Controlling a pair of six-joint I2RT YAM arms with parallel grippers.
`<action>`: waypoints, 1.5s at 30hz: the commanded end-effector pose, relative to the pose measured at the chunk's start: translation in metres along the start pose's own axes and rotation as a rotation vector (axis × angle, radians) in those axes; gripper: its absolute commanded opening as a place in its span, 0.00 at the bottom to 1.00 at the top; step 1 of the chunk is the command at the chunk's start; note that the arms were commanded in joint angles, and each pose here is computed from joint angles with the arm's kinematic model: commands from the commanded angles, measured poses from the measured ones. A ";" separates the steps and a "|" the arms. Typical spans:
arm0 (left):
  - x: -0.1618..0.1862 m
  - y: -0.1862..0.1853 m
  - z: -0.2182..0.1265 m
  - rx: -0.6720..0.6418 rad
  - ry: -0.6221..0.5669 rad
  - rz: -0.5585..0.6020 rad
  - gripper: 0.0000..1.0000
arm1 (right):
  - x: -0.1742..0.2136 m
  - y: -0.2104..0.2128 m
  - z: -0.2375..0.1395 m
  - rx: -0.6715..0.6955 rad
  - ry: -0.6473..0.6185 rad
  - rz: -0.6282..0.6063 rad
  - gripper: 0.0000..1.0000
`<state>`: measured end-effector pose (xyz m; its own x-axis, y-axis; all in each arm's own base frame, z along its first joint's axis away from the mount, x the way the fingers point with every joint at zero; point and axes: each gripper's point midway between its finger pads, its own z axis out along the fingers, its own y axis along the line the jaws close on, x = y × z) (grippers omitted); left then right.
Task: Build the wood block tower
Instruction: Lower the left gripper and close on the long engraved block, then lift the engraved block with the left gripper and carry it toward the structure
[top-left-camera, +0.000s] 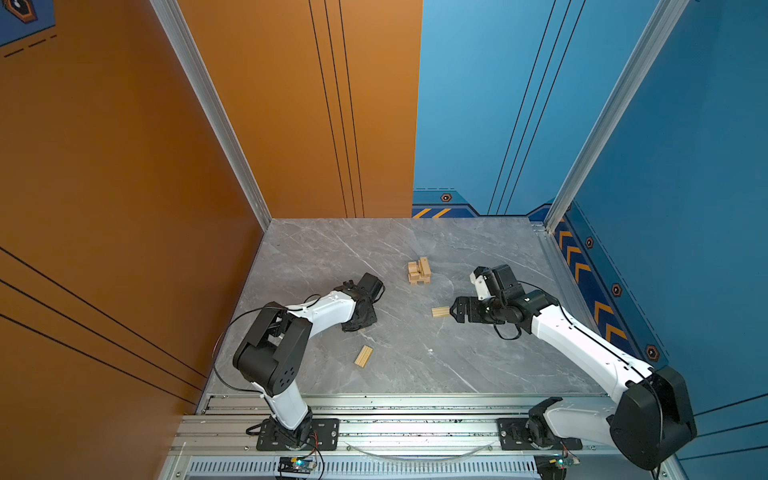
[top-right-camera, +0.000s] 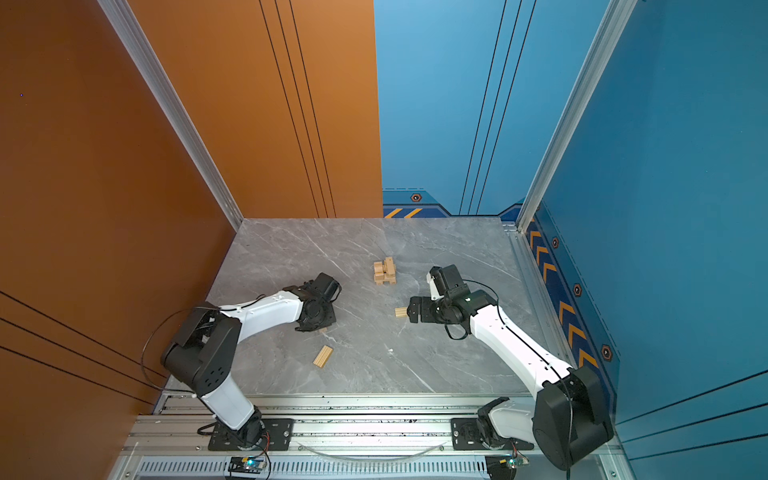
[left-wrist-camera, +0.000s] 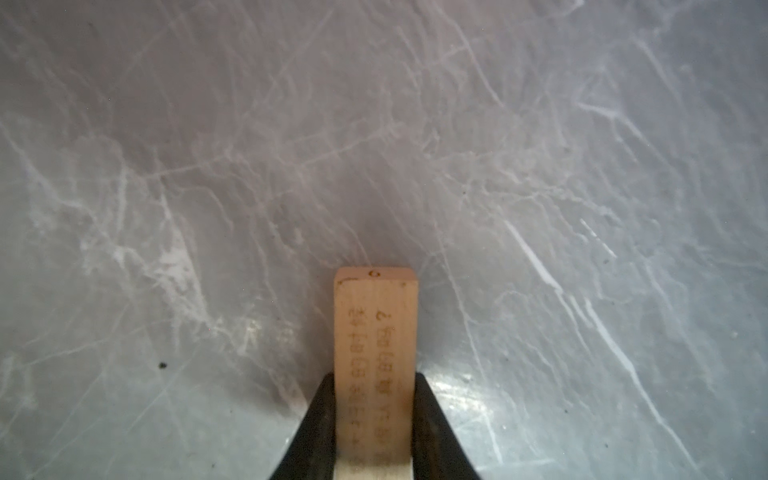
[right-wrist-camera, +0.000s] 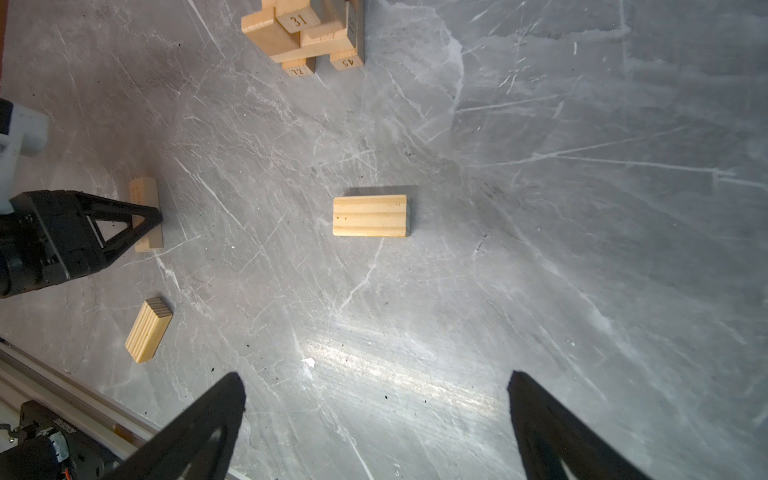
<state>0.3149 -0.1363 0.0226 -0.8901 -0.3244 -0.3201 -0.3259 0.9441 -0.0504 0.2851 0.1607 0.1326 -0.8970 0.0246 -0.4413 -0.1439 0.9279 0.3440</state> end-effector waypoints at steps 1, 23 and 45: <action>0.006 -0.002 -0.002 -0.024 0.032 0.058 0.21 | 0.002 0.003 -0.007 -0.012 -0.004 0.012 1.00; -0.055 -0.071 -0.053 0.128 -0.055 0.103 0.20 | -0.009 0.002 -0.014 0.023 -0.036 0.019 1.00; -0.070 -0.092 -0.097 0.220 -0.131 0.134 0.18 | -0.023 0.028 -0.004 0.026 -0.040 -0.023 1.00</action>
<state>0.3836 -0.2026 0.1232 -0.8685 -0.2250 -0.4417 -0.1577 0.9702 -0.1840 0.2957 0.1850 0.1529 -0.8785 0.0056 -0.4777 -0.1751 0.9265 0.3329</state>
